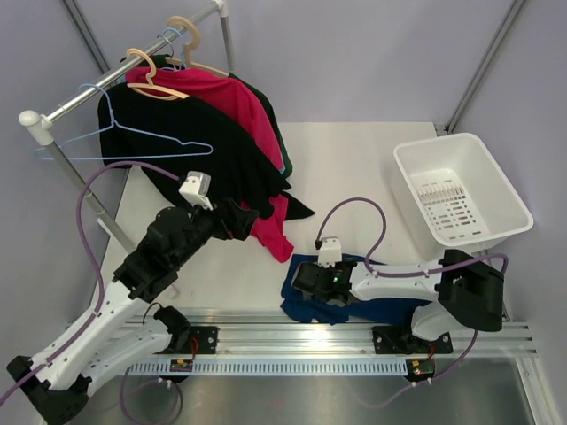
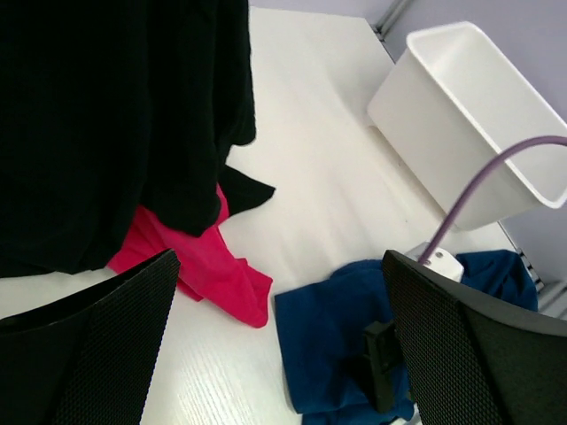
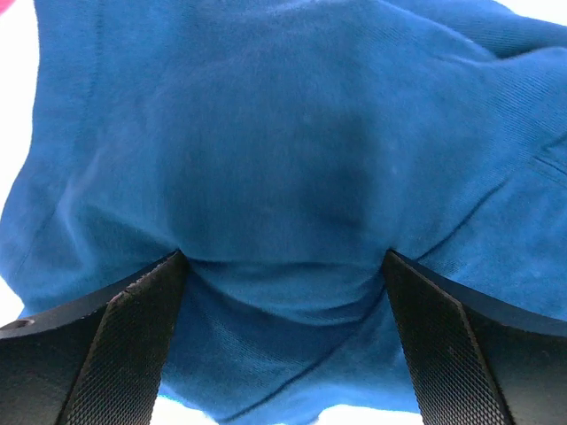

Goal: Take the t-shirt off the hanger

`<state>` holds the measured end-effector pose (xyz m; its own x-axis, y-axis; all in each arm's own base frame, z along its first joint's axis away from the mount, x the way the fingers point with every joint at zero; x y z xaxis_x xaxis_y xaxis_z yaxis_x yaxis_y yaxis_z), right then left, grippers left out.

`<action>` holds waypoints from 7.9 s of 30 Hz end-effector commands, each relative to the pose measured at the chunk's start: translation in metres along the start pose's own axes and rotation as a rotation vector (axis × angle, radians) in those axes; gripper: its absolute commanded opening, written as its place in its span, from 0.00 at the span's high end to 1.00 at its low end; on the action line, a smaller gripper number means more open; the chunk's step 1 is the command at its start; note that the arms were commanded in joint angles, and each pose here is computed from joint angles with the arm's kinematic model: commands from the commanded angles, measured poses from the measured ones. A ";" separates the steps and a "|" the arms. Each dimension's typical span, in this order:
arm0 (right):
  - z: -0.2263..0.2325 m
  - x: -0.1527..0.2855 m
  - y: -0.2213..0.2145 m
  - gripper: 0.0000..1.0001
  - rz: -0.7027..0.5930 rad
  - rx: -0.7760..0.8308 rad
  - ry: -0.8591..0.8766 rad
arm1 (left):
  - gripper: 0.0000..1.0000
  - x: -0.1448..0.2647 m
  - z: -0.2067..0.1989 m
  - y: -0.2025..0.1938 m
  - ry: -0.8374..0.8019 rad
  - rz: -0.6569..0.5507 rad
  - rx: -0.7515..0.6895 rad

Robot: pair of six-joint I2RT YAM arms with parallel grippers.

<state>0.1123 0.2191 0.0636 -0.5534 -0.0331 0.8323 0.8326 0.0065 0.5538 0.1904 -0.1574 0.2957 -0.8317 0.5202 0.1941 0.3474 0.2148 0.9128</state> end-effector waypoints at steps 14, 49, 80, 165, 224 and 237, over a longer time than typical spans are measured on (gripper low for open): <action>0.026 -0.001 0.051 1.00 -0.188 0.003 -0.237 | 0.01 -0.028 -0.007 -0.051 -0.054 0.106 -0.056; -0.231 0.319 0.404 1.00 -1.103 -0.581 -0.701 | 0.01 -0.021 -0.026 -0.067 -0.237 0.116 -0.062; -0.286 0.122 0.393 1.00 -0.790 -0.609 -0.837 | 0.01 -0.017 -0.028 -0.066 -0.249 0.112 -0.063; 0.016 0.116 0.163 0.01 -0.354 -0.123 0.854 | 0.01 -0.056 0.014 0.183 1.000 -0.430 -0.013; 0.026 0.110 0.161 0.01 -0.309 -0.101 0.877 | 0.14 -0.067 0.065 0.189 1.165 -0.438 -0.130; 0.028 0.109 0.162 0.00 -0.299 -0.100 0.881 | 0.46 -0.074 0.069 0.182 1.172 -0.411 -0.155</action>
<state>0.1873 0.2386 0.2289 -0.5734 -0.7331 0.3657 0.6963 -0.2010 0.6890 0.3440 -0.1040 0.4189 -0.8064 -0.5907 0.0281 0.0145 0.0278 0.9995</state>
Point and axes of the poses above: each gripper's point midway between its finger pads, its own x axis back along the fingers, its own z axis along the line the jaws close on, y = z × x, the point moved 5 cm from there along x, back along the fingers, and after that the axes turned 3 degrees about -x, right-handed, at the moved point
